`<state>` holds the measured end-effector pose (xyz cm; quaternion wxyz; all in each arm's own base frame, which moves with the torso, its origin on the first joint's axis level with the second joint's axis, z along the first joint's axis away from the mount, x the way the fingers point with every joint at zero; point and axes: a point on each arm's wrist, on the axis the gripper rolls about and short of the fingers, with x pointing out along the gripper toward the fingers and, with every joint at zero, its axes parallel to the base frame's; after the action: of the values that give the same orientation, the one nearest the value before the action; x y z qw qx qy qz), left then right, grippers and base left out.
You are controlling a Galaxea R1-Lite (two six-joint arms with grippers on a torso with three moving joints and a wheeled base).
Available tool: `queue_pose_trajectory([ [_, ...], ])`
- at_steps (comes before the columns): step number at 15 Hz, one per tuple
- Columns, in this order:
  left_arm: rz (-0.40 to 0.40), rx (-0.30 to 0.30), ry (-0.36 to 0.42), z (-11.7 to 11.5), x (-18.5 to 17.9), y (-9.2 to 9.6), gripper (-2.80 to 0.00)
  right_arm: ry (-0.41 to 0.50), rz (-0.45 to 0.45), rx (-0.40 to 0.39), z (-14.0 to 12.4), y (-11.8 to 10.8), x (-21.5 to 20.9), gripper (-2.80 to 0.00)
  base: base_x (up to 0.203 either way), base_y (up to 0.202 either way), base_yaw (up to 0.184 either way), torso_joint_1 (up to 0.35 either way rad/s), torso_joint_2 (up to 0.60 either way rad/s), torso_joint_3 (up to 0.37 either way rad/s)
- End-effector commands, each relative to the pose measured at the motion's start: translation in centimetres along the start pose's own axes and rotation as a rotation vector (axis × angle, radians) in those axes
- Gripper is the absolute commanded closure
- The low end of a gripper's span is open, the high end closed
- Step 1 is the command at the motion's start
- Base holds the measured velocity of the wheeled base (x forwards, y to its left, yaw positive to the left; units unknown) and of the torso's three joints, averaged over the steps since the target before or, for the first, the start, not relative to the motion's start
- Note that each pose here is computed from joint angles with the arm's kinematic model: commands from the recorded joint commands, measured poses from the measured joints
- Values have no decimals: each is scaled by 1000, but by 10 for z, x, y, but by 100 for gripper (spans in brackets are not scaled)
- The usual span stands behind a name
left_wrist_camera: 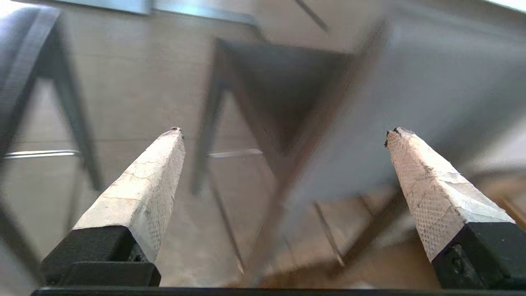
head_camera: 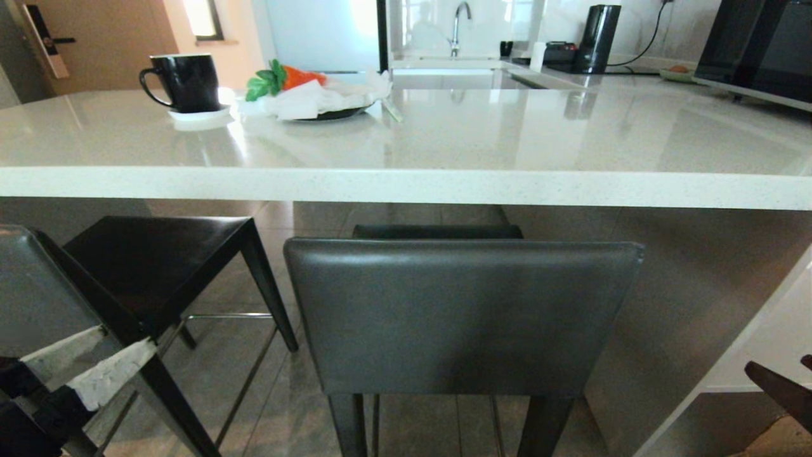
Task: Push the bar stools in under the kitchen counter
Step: Pull the gray chair out from under the dining table
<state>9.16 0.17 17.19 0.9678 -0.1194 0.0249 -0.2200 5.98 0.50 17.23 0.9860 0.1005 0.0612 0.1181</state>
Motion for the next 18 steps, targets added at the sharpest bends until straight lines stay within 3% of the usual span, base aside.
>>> queue_pose_trajectory([
  [1,-42,2,12,-7,-6,-3,-280,-26,-32,-18,3,-1,-2,-280,0,0,0,0,0,0],
  [3,-5,2,8,-6,-6,1,-280,-46,-95,-30,7,-4,-3,-280,0,0,0,0,0,0],
  [5,117,23,-17,-1,-8,12,-280,-61,-179,-24,11,-9,-3,-280,0,0,0,0,0,0],
  [7,278,58,-52,6,-16,26,-280,-85,-328,-6,17,-20,-3,-280,0,0,0,0,0,0],
  [8,312,83,-67,8,-20,29,-280,-101,-387,-1,21,-24,-4,-280,0,0,0,0,0,0],
  [10,273,121,-77,4,-25,22,-280,-149,-426,-8,37,-25,-4,-280,0,0,0,0,0,0],
  [12,273,107,-63,1,-25,23,-280,-169,-536,11,45,-36,-6,-280,0,0,0,0,0,0],
  [14,258,84,-37,-11,-27,22,-280,-168,-582,30,45,-48,-9,-280,0,0,0,0,0,0],
  [18,279,92,8,-24,-28,25,-280,-127,-494,-7,16,-57,-13,-280,0,0,0,0,0,0],
])
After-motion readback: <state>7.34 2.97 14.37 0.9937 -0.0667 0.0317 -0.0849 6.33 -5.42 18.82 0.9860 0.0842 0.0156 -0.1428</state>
